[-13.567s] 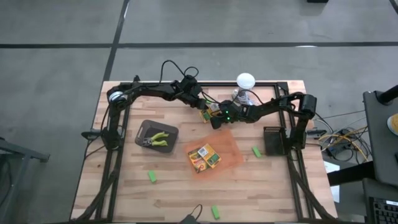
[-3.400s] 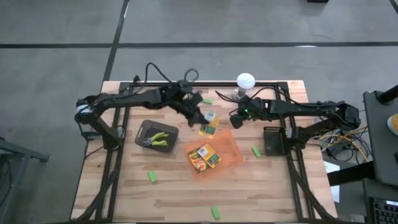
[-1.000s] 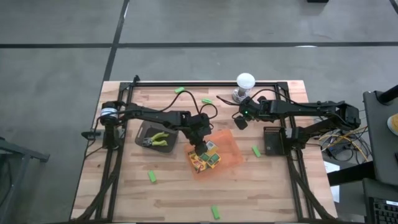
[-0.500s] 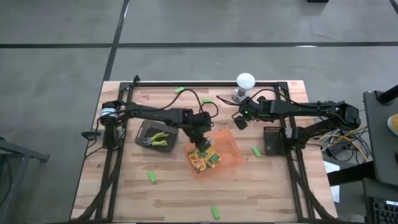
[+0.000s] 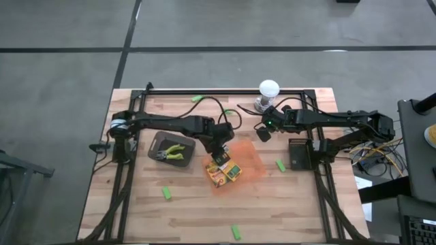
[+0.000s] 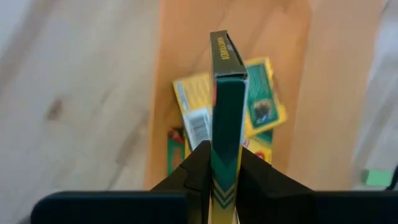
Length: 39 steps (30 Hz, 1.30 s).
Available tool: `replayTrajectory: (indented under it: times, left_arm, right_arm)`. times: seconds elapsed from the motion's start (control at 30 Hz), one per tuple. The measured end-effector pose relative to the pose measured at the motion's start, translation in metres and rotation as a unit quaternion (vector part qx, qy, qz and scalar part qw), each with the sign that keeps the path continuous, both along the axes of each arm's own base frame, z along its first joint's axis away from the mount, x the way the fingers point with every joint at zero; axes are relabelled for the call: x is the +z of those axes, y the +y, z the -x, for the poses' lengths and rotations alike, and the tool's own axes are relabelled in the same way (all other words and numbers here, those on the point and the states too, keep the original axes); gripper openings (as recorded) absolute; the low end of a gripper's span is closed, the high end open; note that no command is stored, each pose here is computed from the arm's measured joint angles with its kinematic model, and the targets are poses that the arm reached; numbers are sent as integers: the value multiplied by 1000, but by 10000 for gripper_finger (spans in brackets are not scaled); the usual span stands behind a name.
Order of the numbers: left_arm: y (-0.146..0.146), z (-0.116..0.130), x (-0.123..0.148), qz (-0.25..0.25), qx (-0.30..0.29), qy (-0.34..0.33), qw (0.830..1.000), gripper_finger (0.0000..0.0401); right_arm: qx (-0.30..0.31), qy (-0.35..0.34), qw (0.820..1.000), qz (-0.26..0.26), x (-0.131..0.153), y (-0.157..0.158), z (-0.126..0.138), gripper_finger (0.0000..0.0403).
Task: Pick & Place School Supplies
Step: Put the crayon box into the orange bin
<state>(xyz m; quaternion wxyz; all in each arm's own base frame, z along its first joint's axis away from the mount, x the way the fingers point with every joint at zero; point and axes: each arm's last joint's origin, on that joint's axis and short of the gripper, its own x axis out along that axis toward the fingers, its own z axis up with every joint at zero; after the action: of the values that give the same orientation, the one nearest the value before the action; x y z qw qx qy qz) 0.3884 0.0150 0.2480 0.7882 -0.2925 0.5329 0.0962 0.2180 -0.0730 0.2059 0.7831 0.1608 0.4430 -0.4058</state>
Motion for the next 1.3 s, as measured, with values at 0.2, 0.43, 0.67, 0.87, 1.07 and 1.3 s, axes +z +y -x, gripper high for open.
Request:
replayTrajectory:
  times: [0.2,0.43,0.67,0.87,1.07,1.3]
  left_arm:
    - [-11,-1,-23,23,-4,26,999,47]
    - [-12,-10,-32,26,-13,27,999,48]
    - [-10,-14,-35,27,-11,17,999,48]
    - [-5,-19,-32,24,-2,-11,1000,59]
    - [-4,-20,-31,33,15,-14,999,81]
    - [-3,-19,-32,36,23,-12,999,133]
  right_arm:
    - [0,-1,1000,0,0,0,0,27]
    - [0,-1,1000,0,0,0,0,27]
    - [0,-1,1000,0,0,0,0,27]
    - [0,-2,1000,0,0,0,0,27]
    - [0,-2,1000,1,0,0,0,27]
    - [0,-3,1000,1,0,0,-1,27]
